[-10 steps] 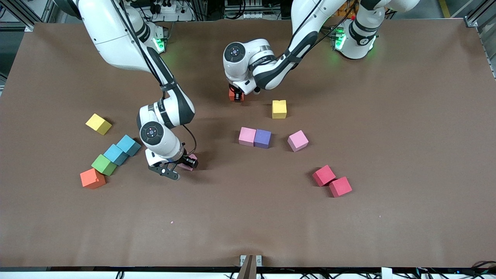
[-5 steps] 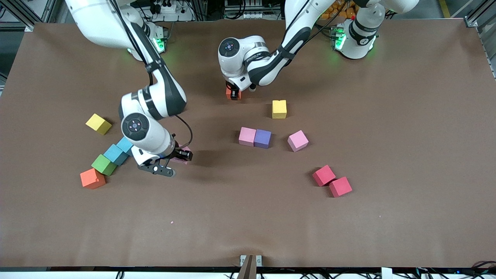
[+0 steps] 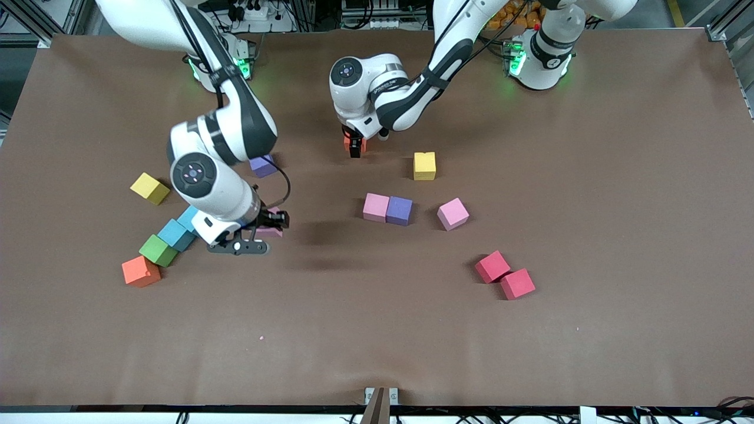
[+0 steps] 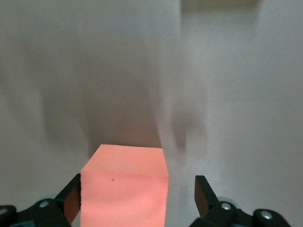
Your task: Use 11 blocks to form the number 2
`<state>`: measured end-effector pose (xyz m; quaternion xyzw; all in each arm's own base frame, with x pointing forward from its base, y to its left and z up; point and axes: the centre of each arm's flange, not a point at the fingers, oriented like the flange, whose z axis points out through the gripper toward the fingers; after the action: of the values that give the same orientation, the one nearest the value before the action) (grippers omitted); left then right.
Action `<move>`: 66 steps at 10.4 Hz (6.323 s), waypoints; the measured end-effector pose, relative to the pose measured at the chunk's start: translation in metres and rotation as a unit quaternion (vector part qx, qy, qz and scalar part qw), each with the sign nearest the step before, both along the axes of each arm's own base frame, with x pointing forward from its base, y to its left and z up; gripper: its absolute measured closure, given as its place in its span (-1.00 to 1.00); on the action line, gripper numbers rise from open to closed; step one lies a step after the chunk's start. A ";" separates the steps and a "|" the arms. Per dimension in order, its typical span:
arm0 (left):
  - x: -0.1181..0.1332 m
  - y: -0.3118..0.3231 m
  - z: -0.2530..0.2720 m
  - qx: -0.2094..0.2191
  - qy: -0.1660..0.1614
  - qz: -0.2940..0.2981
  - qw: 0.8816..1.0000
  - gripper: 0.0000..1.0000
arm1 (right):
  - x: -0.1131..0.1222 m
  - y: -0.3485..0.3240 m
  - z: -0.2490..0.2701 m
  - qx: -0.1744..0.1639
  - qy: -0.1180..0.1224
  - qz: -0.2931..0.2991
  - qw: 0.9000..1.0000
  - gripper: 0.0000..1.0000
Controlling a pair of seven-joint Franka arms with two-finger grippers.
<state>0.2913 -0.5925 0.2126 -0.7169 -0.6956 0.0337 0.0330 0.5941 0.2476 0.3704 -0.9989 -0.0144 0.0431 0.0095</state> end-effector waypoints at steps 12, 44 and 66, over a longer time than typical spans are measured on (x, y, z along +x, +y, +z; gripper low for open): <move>0.139 0.076 0.079 -0.019 -0.041 -0.085 0.995 -1.00 | -0.066 -0.041 -0.067 0.026 -0.069 0.509 0.858 -0.27; 0.166 0.113 0.063 -0.021 0.024 -0.040 0.999 -0.11 | -0.339 0.156 -0.188 0.010 -0.037 0.611 0.791 -0.27; 0.017 0.101 0.000 -0.025 0.020 -0.021 0.999 -0.11 | -0.308 0.117 -0.115 -0.133 0.027 0.640 0.757 -1.00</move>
<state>0.3082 -0.4913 0.2130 -0.7308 -0.6788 0.0651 0.0300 0.2860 0.3647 0.2551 -0.7466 -0.6440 0.0680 -0.1524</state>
